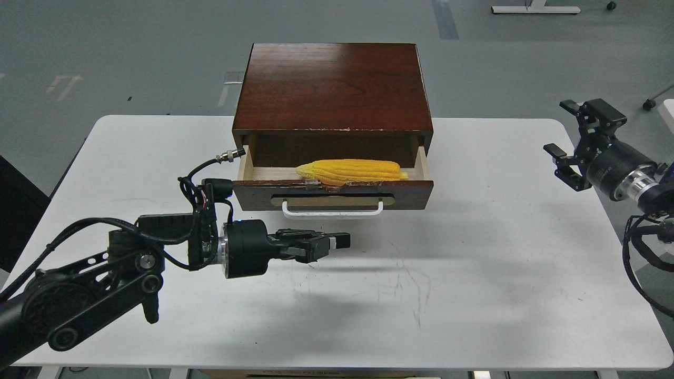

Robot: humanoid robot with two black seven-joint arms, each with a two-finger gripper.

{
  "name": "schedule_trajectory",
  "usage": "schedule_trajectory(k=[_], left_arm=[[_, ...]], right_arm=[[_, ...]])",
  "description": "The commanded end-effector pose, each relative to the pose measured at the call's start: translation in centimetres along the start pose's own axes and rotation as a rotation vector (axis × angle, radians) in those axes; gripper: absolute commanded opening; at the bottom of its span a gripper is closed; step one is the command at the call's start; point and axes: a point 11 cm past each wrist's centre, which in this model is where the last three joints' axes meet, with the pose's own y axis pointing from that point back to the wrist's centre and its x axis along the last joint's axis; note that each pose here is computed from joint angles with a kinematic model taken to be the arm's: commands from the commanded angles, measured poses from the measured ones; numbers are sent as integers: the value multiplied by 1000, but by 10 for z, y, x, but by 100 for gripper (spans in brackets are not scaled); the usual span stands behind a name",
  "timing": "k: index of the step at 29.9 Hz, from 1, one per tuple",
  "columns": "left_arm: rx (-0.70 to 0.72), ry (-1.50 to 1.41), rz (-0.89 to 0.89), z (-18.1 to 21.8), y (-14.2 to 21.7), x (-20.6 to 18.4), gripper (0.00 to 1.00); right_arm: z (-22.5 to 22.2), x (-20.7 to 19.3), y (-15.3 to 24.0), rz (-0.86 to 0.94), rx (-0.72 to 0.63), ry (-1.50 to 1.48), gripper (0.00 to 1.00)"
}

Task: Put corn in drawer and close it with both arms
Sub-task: 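Lower the left gripper in front of the drawer's white handle, then push the drawer front inward with the left gripper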

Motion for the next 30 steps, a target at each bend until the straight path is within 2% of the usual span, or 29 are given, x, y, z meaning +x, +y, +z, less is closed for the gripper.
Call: schedule_trajectory(k=[1,8,30], left_arm=[[26,10,28,-10,2,0,0],[90,32,59,-28,6,-1,0],[68,89,75,-28,4,3,0]], right_arm=[[7,0,2,5,-8,-11,96],[16,-5,1,1,-21,-21,96],[30,-2,7,13,-49,-24,96]])
